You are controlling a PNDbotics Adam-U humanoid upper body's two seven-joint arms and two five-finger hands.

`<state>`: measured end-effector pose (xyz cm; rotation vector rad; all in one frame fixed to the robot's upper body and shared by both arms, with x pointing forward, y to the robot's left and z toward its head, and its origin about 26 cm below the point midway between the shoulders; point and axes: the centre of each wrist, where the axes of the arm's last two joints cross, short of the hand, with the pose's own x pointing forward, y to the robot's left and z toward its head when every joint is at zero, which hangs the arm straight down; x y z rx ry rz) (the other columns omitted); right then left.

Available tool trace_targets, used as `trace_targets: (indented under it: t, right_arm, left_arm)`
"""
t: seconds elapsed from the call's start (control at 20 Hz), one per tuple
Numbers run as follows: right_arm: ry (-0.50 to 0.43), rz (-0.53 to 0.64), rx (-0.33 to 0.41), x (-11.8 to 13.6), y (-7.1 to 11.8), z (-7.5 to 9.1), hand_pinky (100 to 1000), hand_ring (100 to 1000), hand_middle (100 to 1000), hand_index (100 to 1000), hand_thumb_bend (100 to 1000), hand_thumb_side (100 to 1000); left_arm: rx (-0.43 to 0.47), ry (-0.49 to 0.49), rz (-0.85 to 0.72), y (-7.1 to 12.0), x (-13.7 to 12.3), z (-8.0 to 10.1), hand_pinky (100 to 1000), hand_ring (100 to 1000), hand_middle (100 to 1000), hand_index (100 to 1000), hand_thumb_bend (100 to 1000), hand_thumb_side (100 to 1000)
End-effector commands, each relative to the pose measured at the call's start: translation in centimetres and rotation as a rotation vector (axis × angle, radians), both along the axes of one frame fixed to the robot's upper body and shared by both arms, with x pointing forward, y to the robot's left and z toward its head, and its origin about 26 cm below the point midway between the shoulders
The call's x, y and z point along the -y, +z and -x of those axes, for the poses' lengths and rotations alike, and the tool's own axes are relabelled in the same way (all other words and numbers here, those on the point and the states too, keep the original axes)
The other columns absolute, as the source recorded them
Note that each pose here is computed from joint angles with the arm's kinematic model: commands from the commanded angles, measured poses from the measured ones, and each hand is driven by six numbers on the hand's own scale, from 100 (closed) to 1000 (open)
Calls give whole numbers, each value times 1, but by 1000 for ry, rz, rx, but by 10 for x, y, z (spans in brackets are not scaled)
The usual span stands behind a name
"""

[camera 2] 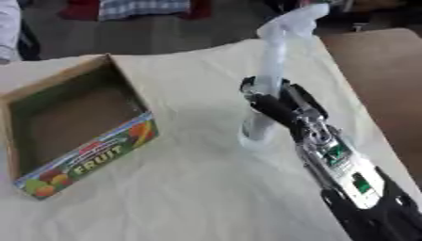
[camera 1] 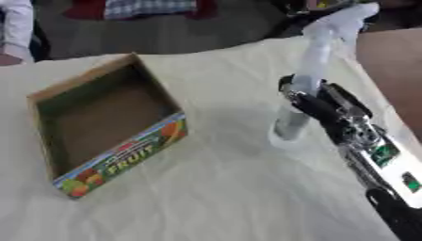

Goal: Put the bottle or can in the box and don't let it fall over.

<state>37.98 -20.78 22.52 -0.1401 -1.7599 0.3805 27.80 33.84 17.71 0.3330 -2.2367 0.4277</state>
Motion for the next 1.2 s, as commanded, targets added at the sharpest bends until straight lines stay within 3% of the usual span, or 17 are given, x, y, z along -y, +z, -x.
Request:
trace_targets:
  t: [0.05,0.7,1.0,1.2]
  right_arm:
    - [0,6,9,1,2,-2,1000,1000,997,794,100,489]
    - [-76,18,-8,2,-5,-5,1000,1000,865,728,100,411]
    - [-131,18,-29,4,-10,-8,1000,905,762,599,100,378]
    - [-158,-2,-27,4,-11,-9,1000,914,645,517,100,395]
  left_arm:
    - [31,-7,-21,10,0,2,1000,995,847,739,424,505]
    - [32,-11,-18,9,0,2,1000,991,842,737,411,508]
    - [33,-12,-16,9,0,2,1000,989,839,735,405,510]
    - [34,-13,-16,9,0,2,1000,987,838,733,403,509]
